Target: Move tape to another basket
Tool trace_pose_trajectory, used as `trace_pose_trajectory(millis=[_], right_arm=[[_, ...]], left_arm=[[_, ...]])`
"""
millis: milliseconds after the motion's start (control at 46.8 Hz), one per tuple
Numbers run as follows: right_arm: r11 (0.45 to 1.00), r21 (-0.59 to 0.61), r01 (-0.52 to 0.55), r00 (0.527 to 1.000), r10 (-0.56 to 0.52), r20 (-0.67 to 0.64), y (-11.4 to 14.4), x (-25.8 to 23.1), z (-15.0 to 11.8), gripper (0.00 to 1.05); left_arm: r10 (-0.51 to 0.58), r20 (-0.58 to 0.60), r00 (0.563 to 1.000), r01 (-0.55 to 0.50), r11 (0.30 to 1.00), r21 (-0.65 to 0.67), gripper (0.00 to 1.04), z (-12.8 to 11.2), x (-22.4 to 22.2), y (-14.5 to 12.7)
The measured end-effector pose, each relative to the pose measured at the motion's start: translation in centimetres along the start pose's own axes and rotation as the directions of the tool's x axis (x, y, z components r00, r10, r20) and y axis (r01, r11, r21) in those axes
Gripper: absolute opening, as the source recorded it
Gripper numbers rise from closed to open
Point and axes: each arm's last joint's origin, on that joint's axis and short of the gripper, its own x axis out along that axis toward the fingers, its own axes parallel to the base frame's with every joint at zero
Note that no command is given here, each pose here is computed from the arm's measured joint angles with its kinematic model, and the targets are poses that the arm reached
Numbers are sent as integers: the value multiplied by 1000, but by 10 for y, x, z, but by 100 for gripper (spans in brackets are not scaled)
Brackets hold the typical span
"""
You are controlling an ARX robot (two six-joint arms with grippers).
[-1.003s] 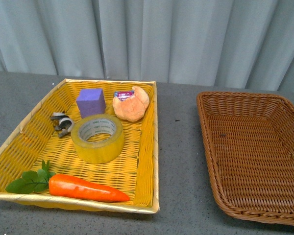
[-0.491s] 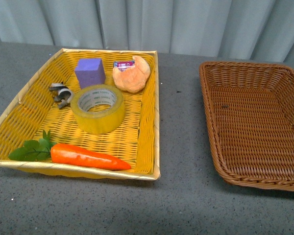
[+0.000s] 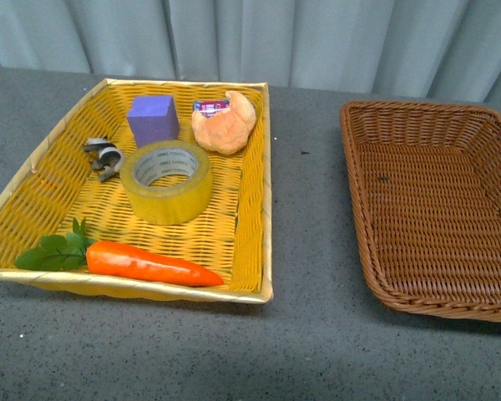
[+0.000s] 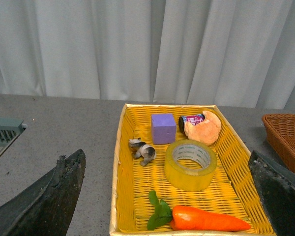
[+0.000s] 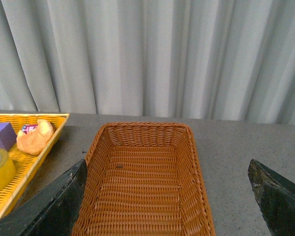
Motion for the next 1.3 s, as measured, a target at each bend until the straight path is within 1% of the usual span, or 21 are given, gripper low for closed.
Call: trace_pose_trajectory(millis=[833, 854, 897, 918, 939, 961, 1003, 1046, 1089, 1153, 1195, 1302], right_arm=[[1000, 0, 0, 1000, 0, 0, 0, 0, 0, 96], [1000, 0, 0, 1000, 0, 0, 0, 0, 0, 96], [1000, 0, 0, 1000, 0, 0, 0, 0, 0, 96], [1000, 0, 0, 1000, 0, 0, 0, 0, 0, 96], [1000, 0, 0, 1000, 0, 0, 0, 0, 0, 96], [1000, 0, 0, 1000, 0, 0, 0, 0, 0, 96], [1000, 0, 0, 1000, 0, 1, 0, 0, 0, 96], [1000, 0, 0, 1000, 0, 0, 0, 0, 0, 96], [1000, 0, 0, 1000, 0, 0, 0, 0, 0, 96], [1000, 0, 0, 1000, 0, 1, 0, 0, 0, 96], [1000, 0, 0, 1000, 0, 0, 0, 0, 0, 96], [1000, 0, 1, 1000, -1, 0, 0, 0, 0, 96]], left_arm=[[0, 0, 1000, 0, 1000, 0, 98, 0, 0, 0], [12, -5, 1000, -12, 1000, -5, 98, 0, 0, 0], [102, -71, 992, -104, 994, -28, 98, -1, 2, 0], [171, -115, 979, -176, 984, -36, 98, -1, 5, 1], [206, -141, 968, -214, 976, -46, 98, -1, 9, 2], [229, -159, 960, -238, 970, -46, 98, 0, 13, 2], [236, -185, 954, -250, 967, -53, 98, 4, 23, 3], [218, -202, 955, -236, 969, -68, 98, 12, 40, 3], [176, -225, 958, -198, 977, -81, 98, 20, 64, 1], [137, -264, 955, -167, 982, -94, 98, 25, 88, -2], [108, -301, 947, -145, 984, -104, 98, 25, 107, -4], [47, -407, 912, -102, 988, -114, 98, 17, 149, -11]])
